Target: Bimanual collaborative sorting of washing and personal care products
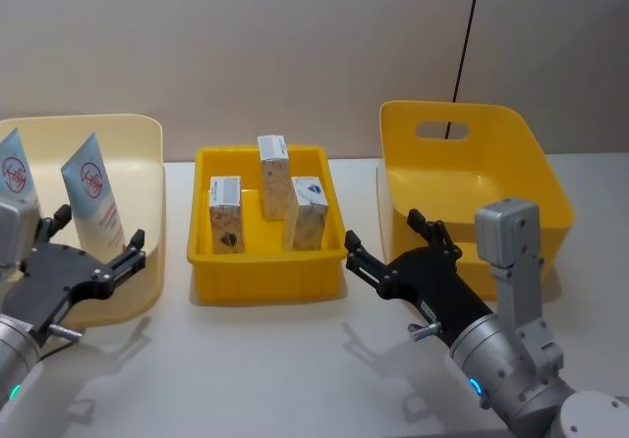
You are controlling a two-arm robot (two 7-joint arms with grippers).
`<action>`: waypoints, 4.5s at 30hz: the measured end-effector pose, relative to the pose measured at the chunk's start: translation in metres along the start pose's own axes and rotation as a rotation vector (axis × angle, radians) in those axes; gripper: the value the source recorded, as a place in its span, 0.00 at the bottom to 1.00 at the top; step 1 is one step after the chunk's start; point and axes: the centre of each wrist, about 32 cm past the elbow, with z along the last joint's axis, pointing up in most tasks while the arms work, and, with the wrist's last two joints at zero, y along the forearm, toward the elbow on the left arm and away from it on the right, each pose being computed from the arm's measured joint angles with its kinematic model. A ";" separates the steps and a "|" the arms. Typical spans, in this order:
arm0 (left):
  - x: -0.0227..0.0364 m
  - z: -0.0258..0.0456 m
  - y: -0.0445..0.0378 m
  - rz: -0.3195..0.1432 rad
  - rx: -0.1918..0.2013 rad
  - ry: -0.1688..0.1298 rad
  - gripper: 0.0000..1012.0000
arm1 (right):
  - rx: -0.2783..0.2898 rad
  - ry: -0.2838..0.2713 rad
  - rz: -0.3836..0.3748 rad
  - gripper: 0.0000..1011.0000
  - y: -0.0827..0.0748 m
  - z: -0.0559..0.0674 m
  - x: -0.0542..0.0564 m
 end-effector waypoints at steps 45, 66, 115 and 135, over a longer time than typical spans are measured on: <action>0.0291 -0.0048 -0.0505 0.027 0.085 0.311 0.99 | 0.000 0.000 0.000 0.99 0.000 0.000 0.000; 0.0301 -0.0073 -0.0683 0.017 0.084 0.297 0.78 | 0.000 0.000 0.000 0.99 0.000 0.000 0.000; 0.0604 0.0151 -0.0660 -0.180 -0.138 0.283 0.28 | 0.000 0.000 0.000 0.99 0.000 0.000 0.000; 0.0535 0.0234 -0.0688 -0.469 -0.233 0.338 0.28 | 0.000 0.000 0.000 0.99 0.000 0.000 0.000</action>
